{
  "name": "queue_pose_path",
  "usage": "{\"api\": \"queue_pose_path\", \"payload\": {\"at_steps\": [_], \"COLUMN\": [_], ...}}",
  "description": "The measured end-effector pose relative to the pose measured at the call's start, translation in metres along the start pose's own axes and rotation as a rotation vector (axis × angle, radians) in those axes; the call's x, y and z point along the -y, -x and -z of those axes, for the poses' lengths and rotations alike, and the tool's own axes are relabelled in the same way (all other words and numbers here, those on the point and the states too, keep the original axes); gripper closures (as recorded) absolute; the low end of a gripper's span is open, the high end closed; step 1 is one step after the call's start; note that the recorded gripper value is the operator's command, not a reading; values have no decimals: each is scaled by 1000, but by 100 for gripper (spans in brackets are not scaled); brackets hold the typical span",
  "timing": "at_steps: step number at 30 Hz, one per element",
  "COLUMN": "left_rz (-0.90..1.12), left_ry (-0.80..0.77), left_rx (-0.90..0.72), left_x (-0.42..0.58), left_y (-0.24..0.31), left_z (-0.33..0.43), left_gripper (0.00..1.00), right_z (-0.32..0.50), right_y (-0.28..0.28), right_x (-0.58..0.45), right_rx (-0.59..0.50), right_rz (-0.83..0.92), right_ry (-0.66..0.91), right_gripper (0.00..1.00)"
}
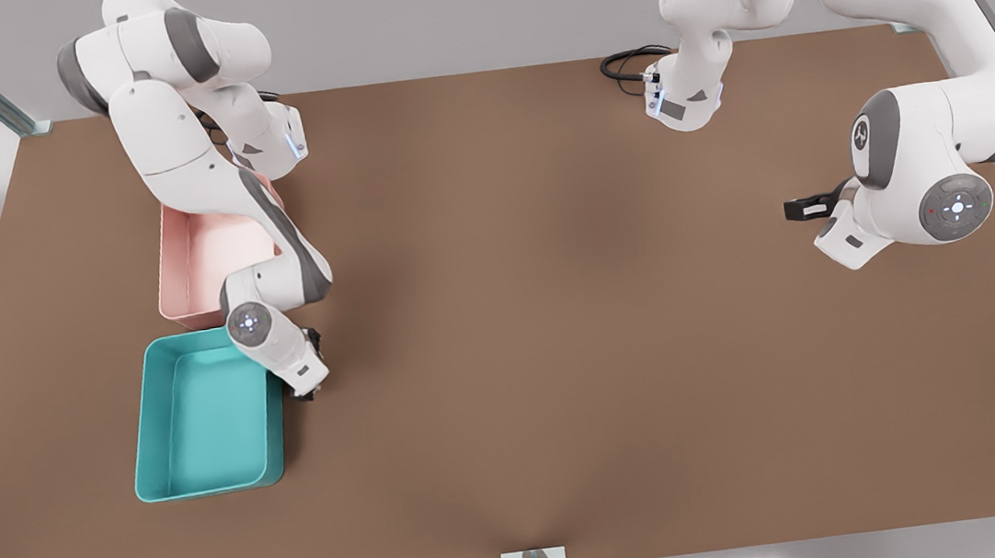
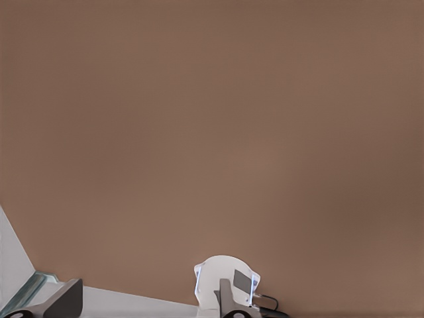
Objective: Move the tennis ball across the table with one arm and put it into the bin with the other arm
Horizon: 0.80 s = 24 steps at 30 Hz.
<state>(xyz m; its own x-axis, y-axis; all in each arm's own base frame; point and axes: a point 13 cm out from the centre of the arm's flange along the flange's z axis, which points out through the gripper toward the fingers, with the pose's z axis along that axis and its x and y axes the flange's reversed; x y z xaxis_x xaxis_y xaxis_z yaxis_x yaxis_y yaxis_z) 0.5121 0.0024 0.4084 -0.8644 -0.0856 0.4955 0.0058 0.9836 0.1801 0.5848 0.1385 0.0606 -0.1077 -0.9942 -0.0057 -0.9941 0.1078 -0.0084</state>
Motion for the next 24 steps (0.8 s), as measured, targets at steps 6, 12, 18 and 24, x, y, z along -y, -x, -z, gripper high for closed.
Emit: {"api": "queue_pose_path", "payload": {"at_steps": [6,12,18,24], "left_rz": [2,1,0,-8], "left_ry": [0,0,0,-18], "left_rx": [1,-1,-2,-31], "left_x": [-1,0,1,6], "left_y": [0,1,2,-2], "left_z": [0,-1,-1,-6], "left_gripper": [0,0,0,0], "right_z": [92,124,75,54], "right_y": [21,-100,-149,-149], "right_x": [24,56,85,80], "right_rx": [102,108,72,64], "right_rz": [-101,-287,-290,-239], "right_ry": [-15,36,97,131], "right_gripper": [47,47,0,0]}}
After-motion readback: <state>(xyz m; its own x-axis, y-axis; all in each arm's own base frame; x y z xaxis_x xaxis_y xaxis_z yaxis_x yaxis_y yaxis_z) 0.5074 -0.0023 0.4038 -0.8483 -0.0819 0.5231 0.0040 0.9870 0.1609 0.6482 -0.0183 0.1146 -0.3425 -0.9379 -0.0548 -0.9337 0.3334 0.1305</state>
